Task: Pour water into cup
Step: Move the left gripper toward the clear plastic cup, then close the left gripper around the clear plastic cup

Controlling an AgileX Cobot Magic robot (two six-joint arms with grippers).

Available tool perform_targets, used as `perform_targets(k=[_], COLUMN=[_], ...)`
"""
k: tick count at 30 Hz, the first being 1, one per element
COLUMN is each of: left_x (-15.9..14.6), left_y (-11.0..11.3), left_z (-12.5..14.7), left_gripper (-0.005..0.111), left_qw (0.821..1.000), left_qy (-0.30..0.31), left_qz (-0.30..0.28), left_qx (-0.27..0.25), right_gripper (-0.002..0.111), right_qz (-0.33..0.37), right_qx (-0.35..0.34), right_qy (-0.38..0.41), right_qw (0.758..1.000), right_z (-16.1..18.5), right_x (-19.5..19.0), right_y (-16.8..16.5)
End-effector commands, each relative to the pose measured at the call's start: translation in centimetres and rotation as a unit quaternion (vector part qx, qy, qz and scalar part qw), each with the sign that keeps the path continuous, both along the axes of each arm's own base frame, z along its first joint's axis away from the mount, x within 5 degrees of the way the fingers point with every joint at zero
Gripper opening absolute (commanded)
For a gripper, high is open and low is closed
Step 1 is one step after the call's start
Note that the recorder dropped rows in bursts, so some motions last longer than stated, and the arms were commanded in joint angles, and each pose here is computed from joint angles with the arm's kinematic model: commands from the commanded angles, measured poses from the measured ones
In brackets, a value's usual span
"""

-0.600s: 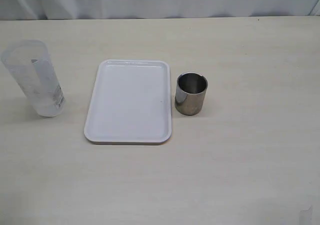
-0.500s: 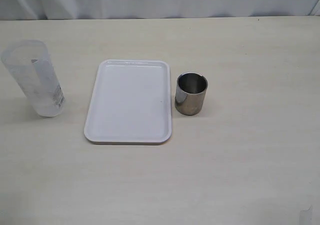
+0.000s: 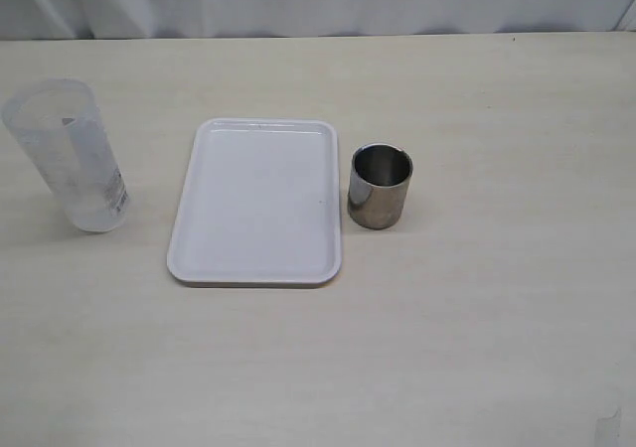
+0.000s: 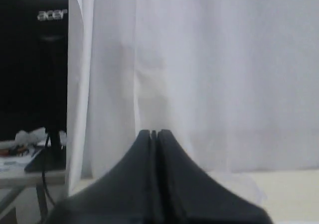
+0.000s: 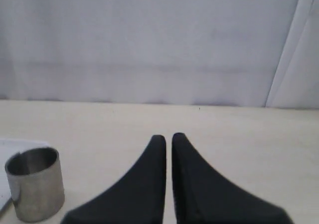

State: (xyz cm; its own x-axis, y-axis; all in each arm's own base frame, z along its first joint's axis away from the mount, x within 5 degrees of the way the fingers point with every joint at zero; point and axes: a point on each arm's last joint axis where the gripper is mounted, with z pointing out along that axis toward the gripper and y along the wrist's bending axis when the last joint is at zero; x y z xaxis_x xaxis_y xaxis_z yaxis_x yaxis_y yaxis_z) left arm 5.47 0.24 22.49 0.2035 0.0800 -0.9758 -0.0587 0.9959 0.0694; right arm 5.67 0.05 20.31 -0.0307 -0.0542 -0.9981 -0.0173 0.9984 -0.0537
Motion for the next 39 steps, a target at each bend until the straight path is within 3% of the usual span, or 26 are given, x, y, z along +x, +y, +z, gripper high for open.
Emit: perform_targets(k=[1, 4, 7, 9, 10, 11, 12, 14, 19, 23, 25, 30, 39], left_x=[-0.8, -1.3, -1.4, -1.1, -0.7, -0.6, -0.1, 0.9, 3.6, 5.8, 6.6, 8.1, 10.0], left_y=[0.0, -0.1, -0.1, -0.1, -0.1, -0.1, -0.1, -0.2, -1.1, -1.4, -2.0, -2.1, -2.5], left_z=[2.1, 3.0, 3.1, 3.1, 3.1, 3.1, 3.2, 2.9, 1.1, -0.7, -1.4, -3.1, -5.4], left_gripper=[0.000, 0.000, 0.000, 0.012, 0.034, 0.046, 0.081, 0.105, 0.105, 0.105, 0.105, 0.105, 0.105], left_qw=[0.991, 0.976, 0.974, 0.976, 0.977, 0.978, 0.979, 0.984, 0.994, 0.992, 0.988, 0.981, 0.973], left_qy=[-0.127, -0.185, -0.192, -0.187, -0.180, -0.178, -0.173, -0.143, -0.029, 0.060, 0.082, 0.132, 0.164], left_qz=[-0.019, -0.048, -0.049, -0.049, -0.049, -0.049, -0.049, -0.049, -0.085, -0.099, -0.126, -0.138, -0.161], left_qx=[-0.048, -0.104, -0.106, -0.104, -0.101, -0.101, -0.098, -0.093, -0.063, -0.047, -0.024, -0.022, -0.021], right_gripper=[0.004, 0.004, 0.004, 0.004, 0.004, 0.004, 0.004, 0.004, 0.004, 0.004, 0.004, 0.004, 0.004], right_qz=[0.006, 0.017, 0.036, 0.049, 0.049, 0.049, 0.049, 0.049, 0.044, 0.044, 0.044, 0.044, 0.044], right_qx=[-0.037, -0.023, 0.026, 0.071, 0.072, 0.072, 0.072, 0.072, 0.072, 0.072, 0.072, 0.072, 0.072], right_qy=[-0.081, -0.173, -0.250, -0.261, -0.260, -0.259, -0.258, -0.257, -0.236, -0.233, -0.233, -0.233, -0.233], right_qw=[0.996, 0.984, 0.967, 0.961, 0.962, 0.962, 0.962, 0.962, 0.968, 0.969, 0.969, 0.969, 0.969], right_z=[1.4, 3.0, 4.4, 4.6, 4.6, 4.6, 4.6, 4.6, 4.2, 4.1, 4.1, 4.1, 4.1], right_x=[-0.1, -0.5, -1.1, -1.2, -1.2, -1.2, -1.2, -1.1, -1.0, -0.9, -0.9, -0.9, -0.9], right_y=[0.2, 0.4, 0.5, 0.6, 0.6, 0.6, 0.6, 0.6, 0.5, 0.5, 0.5, 0.5, 0.5])
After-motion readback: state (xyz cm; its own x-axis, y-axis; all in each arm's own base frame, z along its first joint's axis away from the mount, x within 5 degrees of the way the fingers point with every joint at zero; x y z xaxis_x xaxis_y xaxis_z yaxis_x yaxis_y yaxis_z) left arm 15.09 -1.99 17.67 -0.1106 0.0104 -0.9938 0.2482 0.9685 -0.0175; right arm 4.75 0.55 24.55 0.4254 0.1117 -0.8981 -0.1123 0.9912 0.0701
